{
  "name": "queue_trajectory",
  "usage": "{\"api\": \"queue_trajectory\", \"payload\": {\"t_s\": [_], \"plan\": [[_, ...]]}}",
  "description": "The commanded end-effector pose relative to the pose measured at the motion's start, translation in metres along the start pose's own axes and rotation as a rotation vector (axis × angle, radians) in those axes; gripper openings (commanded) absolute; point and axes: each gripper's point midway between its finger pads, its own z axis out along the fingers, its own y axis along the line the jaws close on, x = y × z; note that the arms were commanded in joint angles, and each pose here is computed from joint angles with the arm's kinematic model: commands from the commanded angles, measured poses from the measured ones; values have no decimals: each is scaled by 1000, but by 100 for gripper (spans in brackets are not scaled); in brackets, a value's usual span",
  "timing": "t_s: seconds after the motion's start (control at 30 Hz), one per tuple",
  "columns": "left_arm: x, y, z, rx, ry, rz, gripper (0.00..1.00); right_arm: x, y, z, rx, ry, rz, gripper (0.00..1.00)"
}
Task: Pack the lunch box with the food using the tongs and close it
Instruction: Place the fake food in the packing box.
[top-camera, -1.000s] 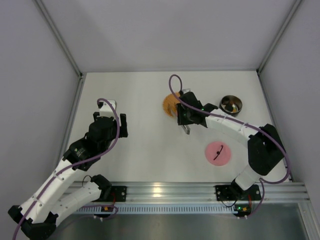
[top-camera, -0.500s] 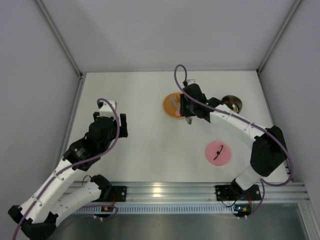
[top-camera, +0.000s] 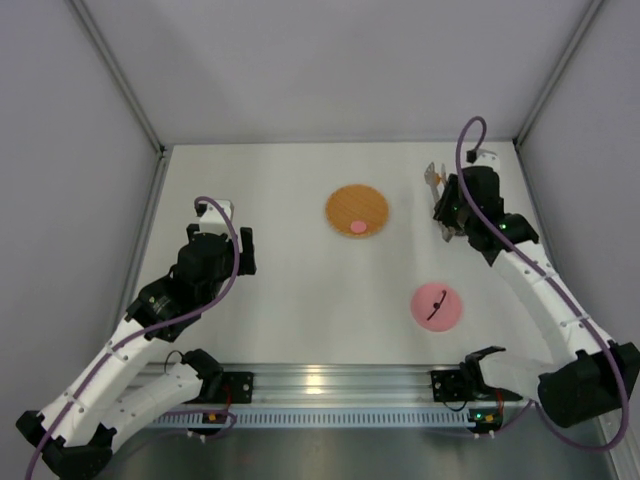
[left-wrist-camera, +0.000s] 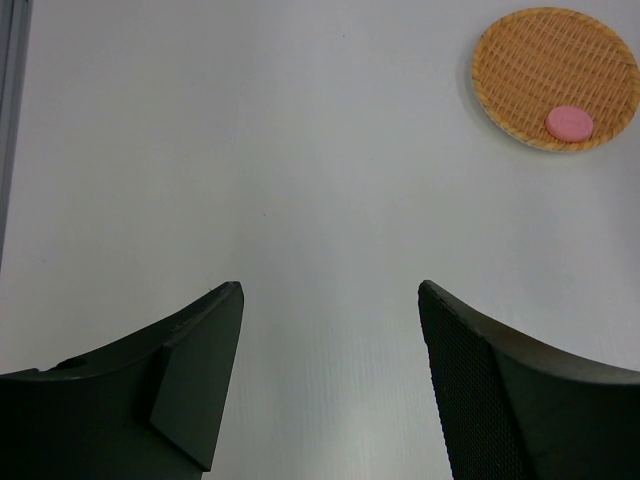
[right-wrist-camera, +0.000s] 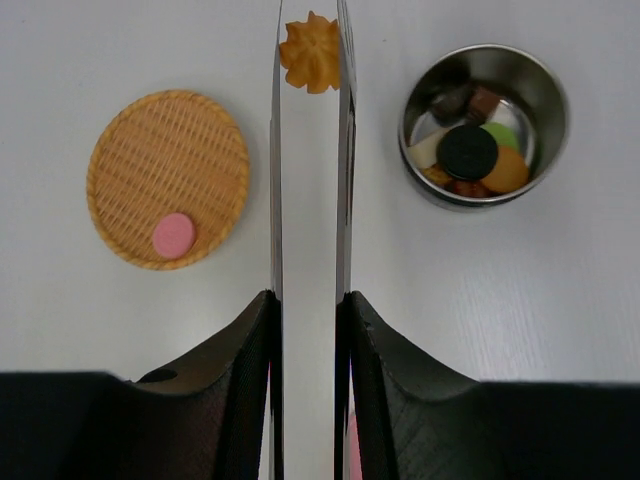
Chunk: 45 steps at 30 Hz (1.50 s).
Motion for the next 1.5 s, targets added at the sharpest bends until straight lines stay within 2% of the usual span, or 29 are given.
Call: {"api": "queue_trajectory", "payload": {"t_s": [0.0, 0.3, 0.57, 0.67, 0.77, 0.87, 1.23, 1.47], "plan": [[-5, -2, 2, 9, -27, -6, 76, 7, -37, -14, 94, -2, 19, 29], [-4, -3, 2, 12, -22, -3, 76, 22, -93, -17, 227, 10, 58, 29], [-4, -2, 2, 9, -21, -3, 76, 21, -101, -10, 235, 13, 67, 29], [-4, -2, 2, 7, -21, -3, 76, 21, -101, -6, 235, 23, 68, 34], [-3, -2, 2, 7, -20, -2, 76, 18, -96, -7, 209, 19, 70, 43], [-4, -2, 2, 7, -21, -3, 76, 17, -97, -8, 211, 17, 68, 47], [-4, -2, 2, 7, -21, -3, 76, 5, -75, -17, 117, 4, 60, 46], [-3, -2, 3, 7, -19, -2, 76, 9, -13, -27, -53, 8, 5, 46]]}}
